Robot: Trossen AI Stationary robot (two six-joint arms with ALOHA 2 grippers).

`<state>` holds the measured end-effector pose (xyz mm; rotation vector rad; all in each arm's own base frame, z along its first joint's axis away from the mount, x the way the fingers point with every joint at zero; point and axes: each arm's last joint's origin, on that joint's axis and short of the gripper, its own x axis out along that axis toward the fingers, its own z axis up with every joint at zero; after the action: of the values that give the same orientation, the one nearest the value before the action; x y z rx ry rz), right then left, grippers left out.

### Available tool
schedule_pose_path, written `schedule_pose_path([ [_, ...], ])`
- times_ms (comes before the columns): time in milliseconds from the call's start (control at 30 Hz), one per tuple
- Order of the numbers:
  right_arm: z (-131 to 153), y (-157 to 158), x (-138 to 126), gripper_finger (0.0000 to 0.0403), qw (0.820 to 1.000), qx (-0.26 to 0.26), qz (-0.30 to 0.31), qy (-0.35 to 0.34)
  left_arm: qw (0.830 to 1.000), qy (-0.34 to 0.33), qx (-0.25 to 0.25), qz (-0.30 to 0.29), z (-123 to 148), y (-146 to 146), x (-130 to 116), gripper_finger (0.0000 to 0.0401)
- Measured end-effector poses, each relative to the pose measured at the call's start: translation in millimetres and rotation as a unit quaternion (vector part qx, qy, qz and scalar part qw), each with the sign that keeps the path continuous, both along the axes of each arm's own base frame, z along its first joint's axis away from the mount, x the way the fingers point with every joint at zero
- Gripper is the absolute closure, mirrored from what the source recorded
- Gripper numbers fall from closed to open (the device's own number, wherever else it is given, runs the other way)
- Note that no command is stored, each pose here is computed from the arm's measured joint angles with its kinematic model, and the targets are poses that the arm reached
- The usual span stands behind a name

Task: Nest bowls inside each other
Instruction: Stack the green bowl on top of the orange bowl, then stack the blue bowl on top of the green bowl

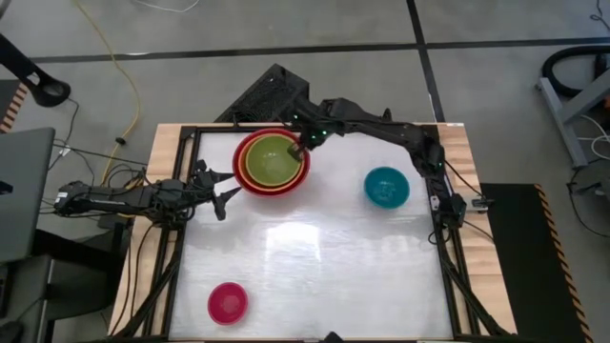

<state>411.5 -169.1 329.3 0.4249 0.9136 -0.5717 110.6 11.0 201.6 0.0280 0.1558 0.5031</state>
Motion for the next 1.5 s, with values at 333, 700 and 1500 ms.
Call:
schedule_pose_path([
  [333, -61, 12, 40, 0.0402, 0.998, -0.058, -0.012, -0.017, 1.000, -0.001, -0.002, 0.001, 0, 0, 0, 0.0189],
  [700, -66, 6, 42, 0.0402, 0.992, -0.112, -0.052, -0.004, 1.000, -0.004, -0.008, 0.001, 0, 0, 0, 0.0189],
  [1500, -6, 23, -4, 0.0400, 0.993, -0.111, -0.045, -0.001, 1.000, -0.001, -0.005, 0.001, 0, 0, 0, 0.0189],
])
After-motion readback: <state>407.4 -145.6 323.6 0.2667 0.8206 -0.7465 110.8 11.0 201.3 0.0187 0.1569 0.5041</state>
